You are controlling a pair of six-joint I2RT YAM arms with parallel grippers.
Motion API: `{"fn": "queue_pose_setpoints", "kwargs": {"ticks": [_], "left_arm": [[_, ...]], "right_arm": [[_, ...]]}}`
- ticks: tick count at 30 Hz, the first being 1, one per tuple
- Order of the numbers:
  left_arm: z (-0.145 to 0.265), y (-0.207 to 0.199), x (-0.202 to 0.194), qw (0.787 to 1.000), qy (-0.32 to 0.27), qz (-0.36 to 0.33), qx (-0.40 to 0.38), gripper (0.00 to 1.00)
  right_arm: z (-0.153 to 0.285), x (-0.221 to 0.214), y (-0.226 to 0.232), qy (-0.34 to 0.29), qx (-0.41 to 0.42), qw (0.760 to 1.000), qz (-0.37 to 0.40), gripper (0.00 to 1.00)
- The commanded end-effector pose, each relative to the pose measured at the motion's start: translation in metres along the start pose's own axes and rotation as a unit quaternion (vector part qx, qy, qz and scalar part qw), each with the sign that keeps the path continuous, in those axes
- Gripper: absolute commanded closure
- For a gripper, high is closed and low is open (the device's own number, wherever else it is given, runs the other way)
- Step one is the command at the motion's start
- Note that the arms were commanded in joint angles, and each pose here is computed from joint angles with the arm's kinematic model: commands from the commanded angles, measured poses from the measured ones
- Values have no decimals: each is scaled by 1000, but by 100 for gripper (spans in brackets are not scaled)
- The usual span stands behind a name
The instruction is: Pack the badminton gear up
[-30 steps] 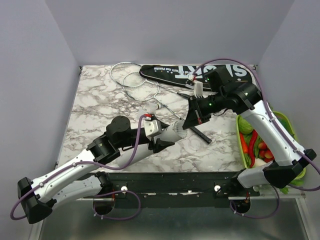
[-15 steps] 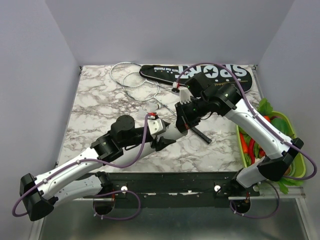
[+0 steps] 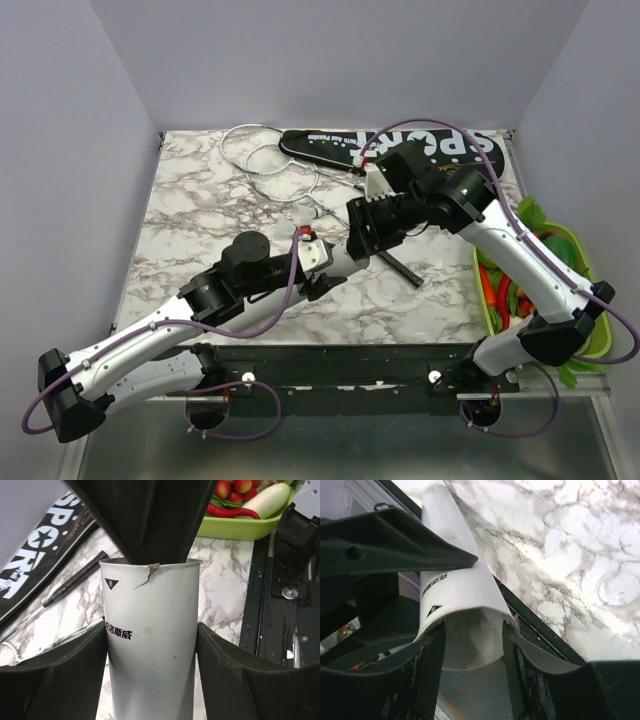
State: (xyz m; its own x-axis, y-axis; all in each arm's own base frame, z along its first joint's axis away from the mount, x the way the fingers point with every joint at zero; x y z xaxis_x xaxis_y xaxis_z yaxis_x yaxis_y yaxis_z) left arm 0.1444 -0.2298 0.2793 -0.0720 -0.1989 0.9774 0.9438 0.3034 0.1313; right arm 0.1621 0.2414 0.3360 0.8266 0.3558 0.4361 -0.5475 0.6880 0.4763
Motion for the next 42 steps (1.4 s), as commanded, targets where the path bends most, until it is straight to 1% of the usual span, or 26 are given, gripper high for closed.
{"fn": "queue_pose_setpoints", "kwargs": {"ticks": [1, 3, 4, 6, 7, 8, 9, 10, 11, 13, 14, 16, 18, 20, 21, 23, 25, 27, 28, 29, 31, 32, 34, 35, 37, 42], "left_arm": [[13, 14, 22, 997, -38, -28, 64, 100], [17, 15, 9, 996, -20, -24, 86, 100], [23, 16, 8, 995, -21, -25, 99, 100], [29, 19, -3, 992, 0, -31, 120, 100], [35, 23, -4, 989, 6, -36, 144, 100], [38, 23, -9, 988, 19, -37, 152, 100], [41, 26, -12, 985, 28, -41, 167, 100], [47, 29, -12, 981, 32, -42, 189, 100], [50, 31, -15, 978, 42, -41, 203, 100], [57, 34, -16, 972, 46, -36, 226, 100], [62, 38, -18, 966, 56, -33, 251, 100], [67, 41, -18, 958, 61, -27, 277, 100], [75, 47, -20, 946, 77, -24, 314, 100], [78, 49, -19, 940, 77, -16, 331, 100], [82, 51, -19, 934, 78, -14, 349, 100], [87, 54, -18, 924, 77, -3, 374, 100], [94, 60, -18, 906, 85, 2, 415, 100], [98, 61, -17, 896, 91, 13, 434, 100], [101, 63, -17, 889, 92, 15, 449, 100], [103, 64, -18, 885, 93, 18, 455, 100], [107, 65, -18, 874, 94, 26, 476, 100], [109, 66, -20, 869, 101, 28, 484, 100], [111, 66, -19, 864, 103, 36, 492, 100], [112, 65, -20, 864, 109, 35, 491, 100], [113, 65, -19, 864, 104, 38, 491, 100], [116, 63, -19, 865, 115, 36, 487, 100]], "right_arm": [[38, 8, 14, -33, -10, 999, 21, 40], [50, 17, 6, -49, -37, 998, 12, 39], [62, 24, 6, -73, -44, 996, 17, 37], [71, 35, -13, -96, -84, 992, -4, 36], [71, 41, -20, -103, -97, 990, -13, 36], [74, 47, -31, -115, -116, 986, -29, 35], [71, 56, -40, -135, -143, 980, -31, 34], [67, 61, -46, -140, -159, 977, -35, 34], [54, 69, -56, -133, -175, 974, -48, 34], [34, 84, -65, -140, -176, 973, -54, 34], [15, 91, -71, -128, -174, 974, -64, 34], [-6, 105, -76, -139, -160, 974, -75, 33], [-31, 120, -83, -153, -150, 973, -88, 33], [-54, 126, -90, -147, -141, 974, -100, 33], [-75, 131, -99, -136, -141, 975, -104, 33], [-90, 142, -101, -130, -130, 978, -101, 33], [-123, 145, -111, -99, -125, 982, -103, 33], [-141, 153, -111, -99, -107, 985, -96, 32], [-158, 153, -116, -89, -108, 985, -96, 32], [-164, 158, -109, -95, -105, 987, -82, 32], [-178, 165, -112, -100, -125, 985, -72, 31], [-195, 162, -115, -87, -135, 985, -64, 31], [-200, 170, -115, -100, -153, 982, -54, 30], [-208, 168, -116, -97, -162, 981, -50, 30], [-215, 169, -121, -110, -185, 976, -39, 30], [-237, 167, -118, -120, -226, 967, 13, 30]]}}
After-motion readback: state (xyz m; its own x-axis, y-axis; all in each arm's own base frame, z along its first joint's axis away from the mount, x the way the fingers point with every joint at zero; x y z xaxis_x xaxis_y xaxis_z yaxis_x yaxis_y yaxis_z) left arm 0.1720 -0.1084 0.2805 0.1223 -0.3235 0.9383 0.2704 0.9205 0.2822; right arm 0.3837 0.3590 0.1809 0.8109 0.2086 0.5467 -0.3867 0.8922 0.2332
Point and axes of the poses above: each gripper's point midway between its finger pads, its own z axis back along the fingers, its own y axis along the line the jaws close on, x = y × z, the point moved 7 cm from there along z, back along the fingers, and after that the axes turned 1 degree about z, right-handed, at the moved point
